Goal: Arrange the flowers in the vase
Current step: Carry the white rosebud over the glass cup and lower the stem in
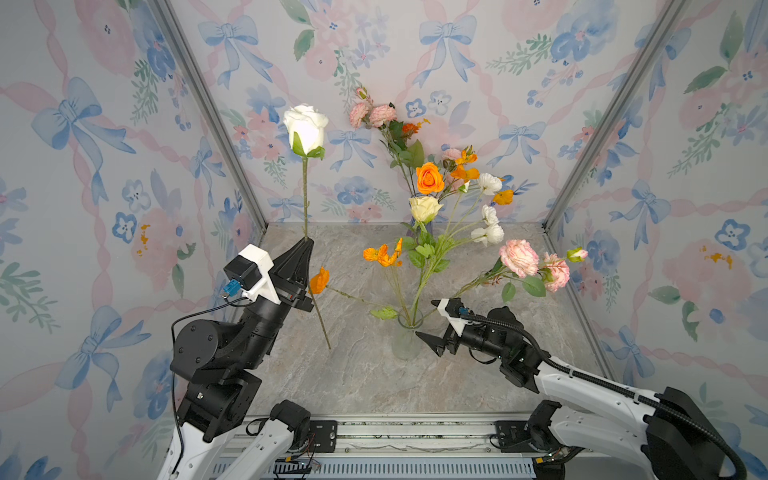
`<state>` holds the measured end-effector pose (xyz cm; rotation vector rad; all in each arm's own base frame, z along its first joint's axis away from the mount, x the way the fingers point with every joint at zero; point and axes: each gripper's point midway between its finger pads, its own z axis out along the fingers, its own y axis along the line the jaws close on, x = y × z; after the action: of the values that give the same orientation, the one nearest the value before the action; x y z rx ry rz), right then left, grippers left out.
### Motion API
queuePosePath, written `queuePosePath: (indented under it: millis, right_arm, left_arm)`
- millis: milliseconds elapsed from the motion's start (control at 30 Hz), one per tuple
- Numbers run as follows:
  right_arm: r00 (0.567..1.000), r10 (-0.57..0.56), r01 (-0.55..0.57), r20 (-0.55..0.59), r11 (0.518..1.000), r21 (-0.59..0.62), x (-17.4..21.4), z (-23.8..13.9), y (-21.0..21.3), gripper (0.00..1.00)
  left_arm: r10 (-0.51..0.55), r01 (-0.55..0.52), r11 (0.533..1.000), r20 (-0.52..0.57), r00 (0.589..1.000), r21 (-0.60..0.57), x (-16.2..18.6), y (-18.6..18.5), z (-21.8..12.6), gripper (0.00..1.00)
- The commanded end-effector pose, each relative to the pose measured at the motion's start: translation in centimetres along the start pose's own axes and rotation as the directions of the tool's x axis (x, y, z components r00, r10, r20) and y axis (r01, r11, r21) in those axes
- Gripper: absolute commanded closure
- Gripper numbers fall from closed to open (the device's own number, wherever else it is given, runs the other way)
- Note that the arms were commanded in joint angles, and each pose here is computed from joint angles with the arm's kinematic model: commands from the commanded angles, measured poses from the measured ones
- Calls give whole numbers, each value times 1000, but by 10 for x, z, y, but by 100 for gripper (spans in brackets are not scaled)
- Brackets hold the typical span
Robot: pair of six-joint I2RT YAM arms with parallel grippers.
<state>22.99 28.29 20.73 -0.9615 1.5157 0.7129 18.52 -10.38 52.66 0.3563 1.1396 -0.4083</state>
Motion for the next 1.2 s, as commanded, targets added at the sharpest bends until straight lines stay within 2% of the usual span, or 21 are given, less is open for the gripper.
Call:
queuePosePath:
  millis: [0,67,133,300,400,633,767,900,967,1167]
  right_arm:
    - [1000,21,-21,23,1000,-10,-3,0,-1,3]
    - [999,21,-21,26,1000,-10,-4,0,-1,3]
    - [999,20,-20,27,1000,-6,-4,0,-1,3]
    - [1000,20,-19,22,1000,-6,-3,0,-1,3]
    - [1000,14,-14,14,1000,5,-1,0,-3,3]
    - [1000,19,-19,15,1000,2,0,0,-4,3]
    - [1000,17,-17,21,1000,0,-2,-1,-3,3]
    - [1000,17,-17,26,1000,6,-4,-3,-4,3]
    - [999,17,-18,27,1000,7,-4,-3,-4,3]
    - [999,20,-20,26,1000,4,-4,-3,-4,3]
  left_arm:
    - [-7,28,981,-110,994,193,24,-35,-12,100]
    - [-49,83,959,-128,991,272,27,-49,-13,100]
    - [-92,128,947,-135,987,295,30,-54,-12,100]
    - [-180,170,926,-1,984,337,28,-59,2,100]
    - [-217,186,917,50,975,353,36,-69,22,100]
    - [-50,7,949,129,990,314,38,-142,58,100]
    - [31,-70,971,167,986,228,39,-170,74,100]
    - [83,-105,991,217,973,89,38,-170,84,100]
    - [70,-84,995,240,968,46,37,-168,89,100]
    - [205,-195,979,223,953,-68,40,-171,109,100]
